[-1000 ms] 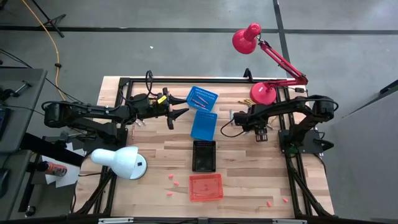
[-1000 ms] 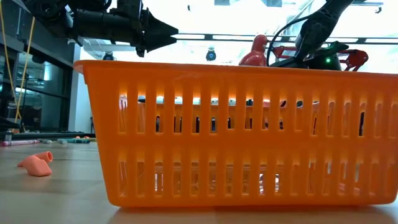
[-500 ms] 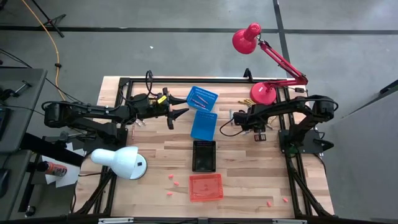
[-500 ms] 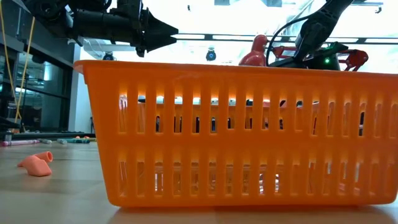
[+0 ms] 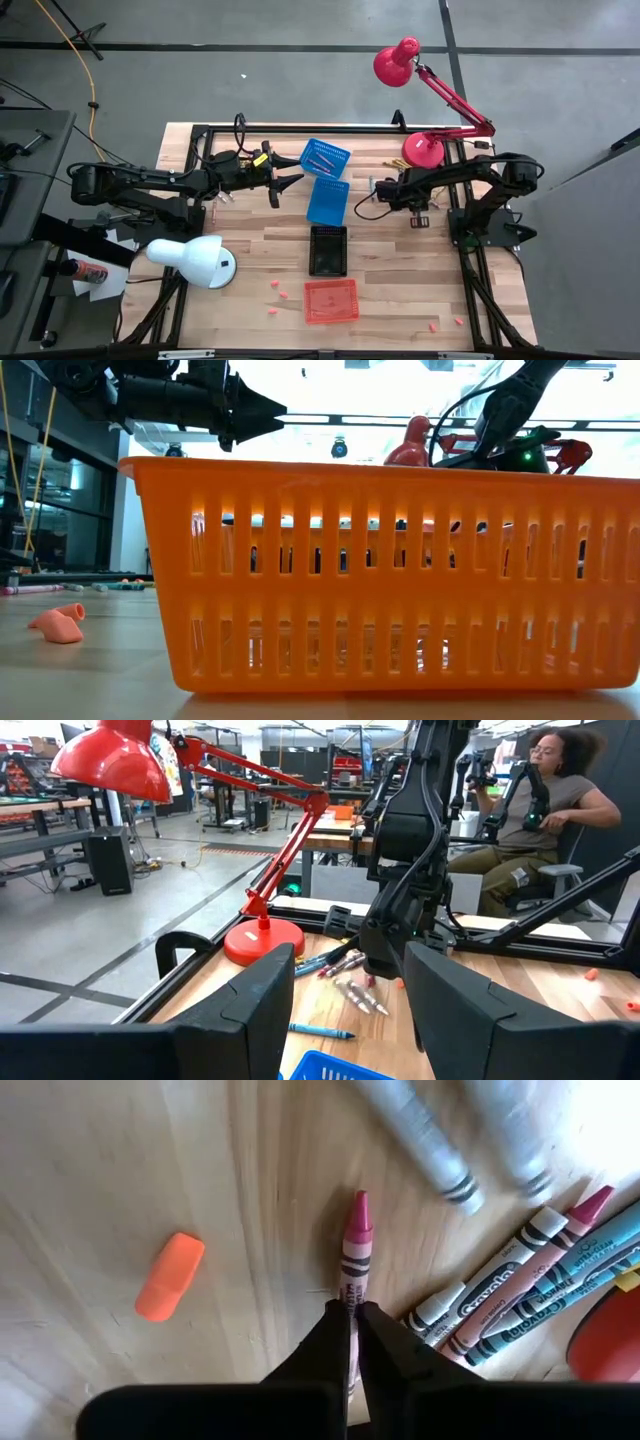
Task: Sort crayons
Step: Put the pink crayon into the top blue bin
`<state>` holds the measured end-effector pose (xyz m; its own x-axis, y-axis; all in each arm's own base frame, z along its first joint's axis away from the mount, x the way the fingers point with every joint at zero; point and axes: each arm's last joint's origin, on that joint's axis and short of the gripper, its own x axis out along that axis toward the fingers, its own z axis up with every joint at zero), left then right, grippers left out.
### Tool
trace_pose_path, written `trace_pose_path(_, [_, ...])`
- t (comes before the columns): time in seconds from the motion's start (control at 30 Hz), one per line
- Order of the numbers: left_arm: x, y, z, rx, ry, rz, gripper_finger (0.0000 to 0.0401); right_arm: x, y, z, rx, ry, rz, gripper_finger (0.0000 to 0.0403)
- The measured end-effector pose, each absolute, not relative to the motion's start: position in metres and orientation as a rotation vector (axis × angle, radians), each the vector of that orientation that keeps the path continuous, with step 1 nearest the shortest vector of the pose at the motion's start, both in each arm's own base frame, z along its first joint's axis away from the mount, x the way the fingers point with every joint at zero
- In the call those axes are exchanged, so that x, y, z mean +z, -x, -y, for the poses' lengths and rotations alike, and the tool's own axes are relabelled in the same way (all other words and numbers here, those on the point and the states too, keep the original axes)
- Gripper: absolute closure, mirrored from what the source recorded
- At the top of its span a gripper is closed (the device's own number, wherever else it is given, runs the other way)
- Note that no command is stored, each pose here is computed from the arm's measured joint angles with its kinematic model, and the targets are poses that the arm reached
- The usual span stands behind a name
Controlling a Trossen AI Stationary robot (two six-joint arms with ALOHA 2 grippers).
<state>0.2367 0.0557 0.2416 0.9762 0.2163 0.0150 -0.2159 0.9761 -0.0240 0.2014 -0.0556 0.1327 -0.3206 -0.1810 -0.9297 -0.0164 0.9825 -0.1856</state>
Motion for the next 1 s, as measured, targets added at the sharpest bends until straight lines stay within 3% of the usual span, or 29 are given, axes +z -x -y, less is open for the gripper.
trace_pose_path(0.27, [0.242, -0.237, -0.056, 0.218, 0.022, 0.018, 0.0224, 0.157, -0.212, 0.058, -0.185, 0.118, -1.916, 0.0402])
trace_pose_path(0.53, [0.241, -0.237, -0.056, 0.218, 0.021, 0.015, 0.0224, 0.196, -0.233, 0.052, -0.181, 0.142, -1.724, 0.0403])
trace_pose_path(1.0, [0.240, -0.237, -0.056, 0.218, 0.023, -0.004, 0.0222, 0.237, -0.243, 0.027, -0.163, 0.159, -0.780, 0.0403])
